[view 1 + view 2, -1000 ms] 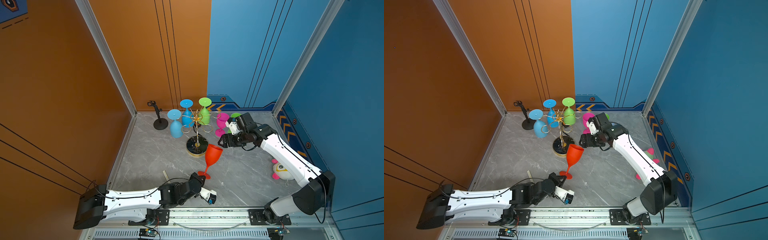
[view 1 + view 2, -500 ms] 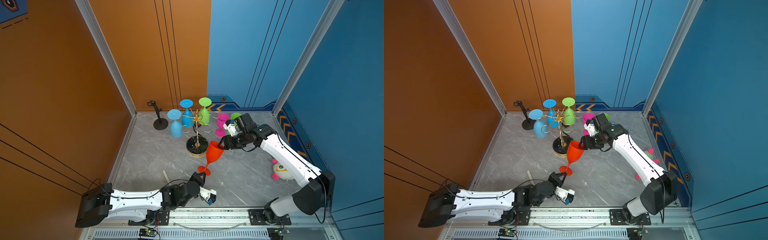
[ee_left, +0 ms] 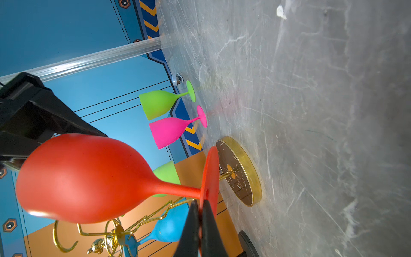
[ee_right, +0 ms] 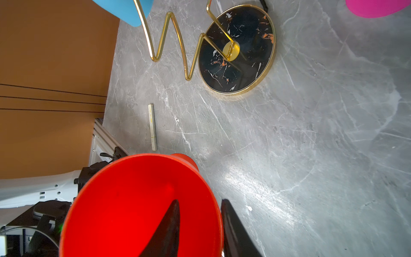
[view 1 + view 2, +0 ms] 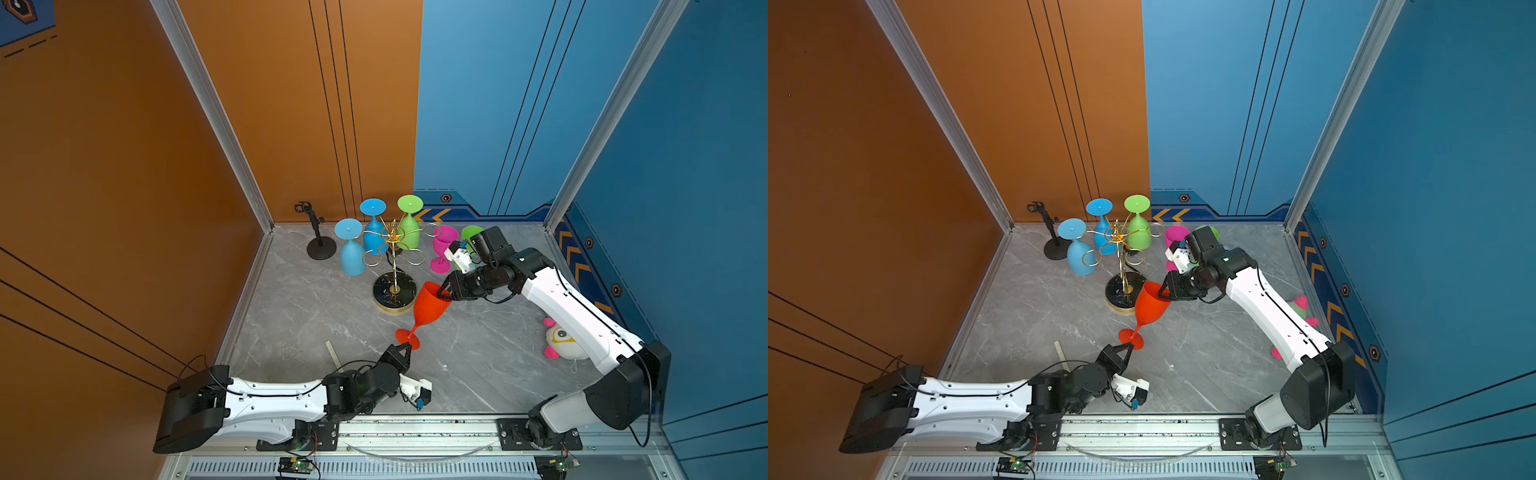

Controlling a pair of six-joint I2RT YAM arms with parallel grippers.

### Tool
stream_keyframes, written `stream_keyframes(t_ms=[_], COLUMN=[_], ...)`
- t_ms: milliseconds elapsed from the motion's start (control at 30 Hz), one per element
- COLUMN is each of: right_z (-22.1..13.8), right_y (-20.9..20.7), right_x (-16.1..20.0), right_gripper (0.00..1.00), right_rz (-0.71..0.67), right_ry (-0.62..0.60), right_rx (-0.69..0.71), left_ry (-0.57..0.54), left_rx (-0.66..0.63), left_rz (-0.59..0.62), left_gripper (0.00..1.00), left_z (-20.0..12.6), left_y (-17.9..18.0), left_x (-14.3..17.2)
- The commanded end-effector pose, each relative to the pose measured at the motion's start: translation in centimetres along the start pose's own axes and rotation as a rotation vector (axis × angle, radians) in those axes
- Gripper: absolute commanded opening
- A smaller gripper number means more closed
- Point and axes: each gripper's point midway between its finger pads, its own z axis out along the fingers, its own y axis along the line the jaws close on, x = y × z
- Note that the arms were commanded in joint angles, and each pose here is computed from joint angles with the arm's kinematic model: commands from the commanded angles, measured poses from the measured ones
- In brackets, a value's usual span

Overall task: Take the wine glass off the wine glass rack
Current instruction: Pick up the wine glass from the wine glass rack.

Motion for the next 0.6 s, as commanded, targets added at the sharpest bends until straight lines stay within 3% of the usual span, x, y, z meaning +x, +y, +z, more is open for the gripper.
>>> stream_keyframes(t_ms=[0,567], right_z=[-0.7,-0.5], right_y=[0.7,0.4], right_x=[0.7,1.0], right_gripper=[0.28,0.07], right_rz=[-0.001,0.002], right_ry=[0.014,0.026], right_rx=[-0.033,-0.036], left_ry=[0.013,0.021], left_rx=[-0.015,0.012], left_rz=[0.015,0.058], left_gripper=[0.0,0.01], left_z=[-0.2,-0.2], left_y=[0.0,-1.0], left_x=[0.1,0.3])
